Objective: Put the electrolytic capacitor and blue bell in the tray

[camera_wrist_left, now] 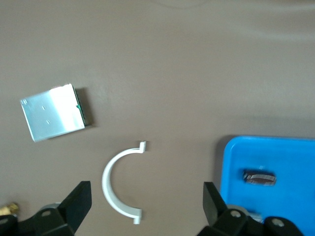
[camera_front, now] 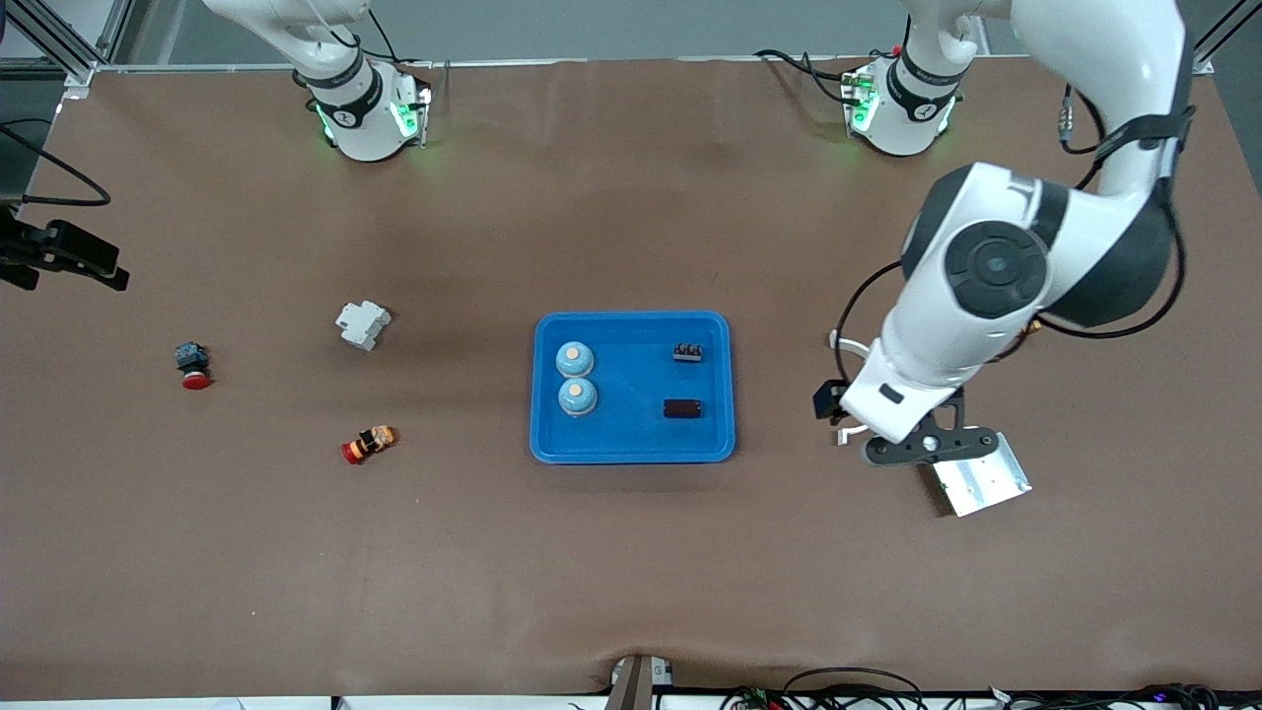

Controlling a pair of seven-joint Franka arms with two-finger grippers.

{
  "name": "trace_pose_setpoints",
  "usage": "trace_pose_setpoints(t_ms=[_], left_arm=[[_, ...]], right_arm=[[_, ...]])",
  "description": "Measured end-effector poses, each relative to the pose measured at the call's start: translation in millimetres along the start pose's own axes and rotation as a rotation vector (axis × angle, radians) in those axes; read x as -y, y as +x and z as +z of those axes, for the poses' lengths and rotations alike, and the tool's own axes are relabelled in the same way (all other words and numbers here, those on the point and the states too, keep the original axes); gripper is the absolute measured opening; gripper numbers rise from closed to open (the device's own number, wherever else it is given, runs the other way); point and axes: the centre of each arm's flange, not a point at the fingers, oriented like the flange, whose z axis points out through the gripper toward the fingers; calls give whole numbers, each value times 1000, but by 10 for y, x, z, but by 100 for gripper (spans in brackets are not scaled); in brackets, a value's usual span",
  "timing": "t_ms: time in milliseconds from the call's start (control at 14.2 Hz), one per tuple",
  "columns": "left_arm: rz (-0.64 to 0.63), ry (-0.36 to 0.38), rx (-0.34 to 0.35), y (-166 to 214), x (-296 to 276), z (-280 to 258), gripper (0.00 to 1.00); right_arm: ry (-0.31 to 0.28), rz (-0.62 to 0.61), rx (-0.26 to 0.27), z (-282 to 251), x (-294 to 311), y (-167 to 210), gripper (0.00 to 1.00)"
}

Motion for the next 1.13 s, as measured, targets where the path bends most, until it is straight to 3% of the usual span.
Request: trace_pose_setpoints(t_ms=[423, 705, 1128], left_arm=[[100, -1, -15, 111, 585, -137, 100], [103, 0, -21, 211, 1007, -130, 100], [87, -4, -50, 276, 1204, -142, 100]], right_arm=[[1, 1, 0, 0, 1, 0, 100], [1, 1, 0, 0, 3, 1, 100], [1, 1, -1, 0, 3, 1, 100]])
